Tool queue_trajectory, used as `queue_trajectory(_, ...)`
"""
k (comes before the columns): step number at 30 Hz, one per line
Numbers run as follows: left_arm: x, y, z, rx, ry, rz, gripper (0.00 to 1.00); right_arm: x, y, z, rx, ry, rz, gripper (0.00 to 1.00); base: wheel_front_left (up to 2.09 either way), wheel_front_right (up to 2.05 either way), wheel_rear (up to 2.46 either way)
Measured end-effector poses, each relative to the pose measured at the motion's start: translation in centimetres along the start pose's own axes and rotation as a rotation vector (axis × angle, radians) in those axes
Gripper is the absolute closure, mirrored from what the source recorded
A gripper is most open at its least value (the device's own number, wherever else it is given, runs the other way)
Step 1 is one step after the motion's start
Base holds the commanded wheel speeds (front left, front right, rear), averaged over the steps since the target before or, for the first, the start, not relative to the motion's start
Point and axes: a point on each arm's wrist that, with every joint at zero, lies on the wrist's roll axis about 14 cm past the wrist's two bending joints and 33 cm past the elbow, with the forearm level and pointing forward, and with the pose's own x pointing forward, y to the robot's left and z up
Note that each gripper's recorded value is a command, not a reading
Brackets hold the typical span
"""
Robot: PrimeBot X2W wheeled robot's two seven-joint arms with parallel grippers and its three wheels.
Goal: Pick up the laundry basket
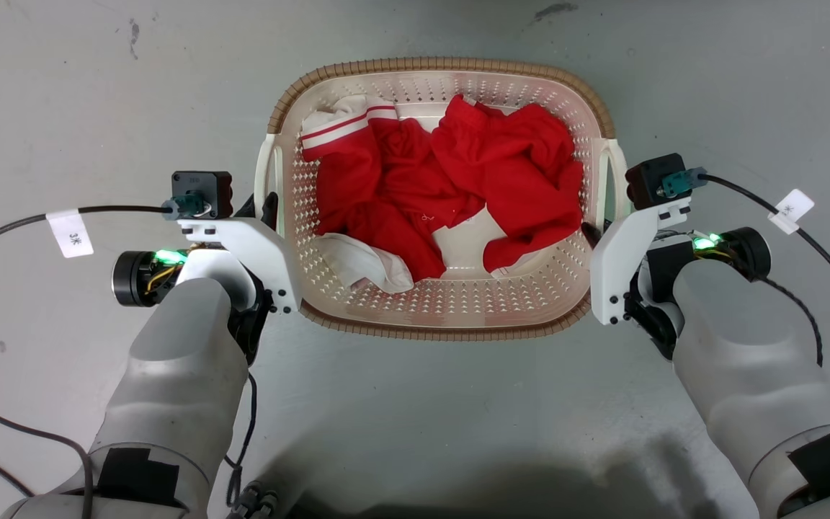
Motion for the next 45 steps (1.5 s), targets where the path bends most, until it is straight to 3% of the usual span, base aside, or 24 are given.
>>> queue_trajectory(19,-0.8,-1.2,0.6,-0.014,0.011,-0.032,1.00,-1.3,0.2,0.8,0.008,0.011,0.005,1.00,0.00,0.00,0.00)
queue_trajectory(45,-9.0,-4.8,4.6,-0.017,0.002,-0.127,1.00,-12.0,1.0,0.9,0.049,0.065,-0.029,1.00,0.00,0.00,0.00)
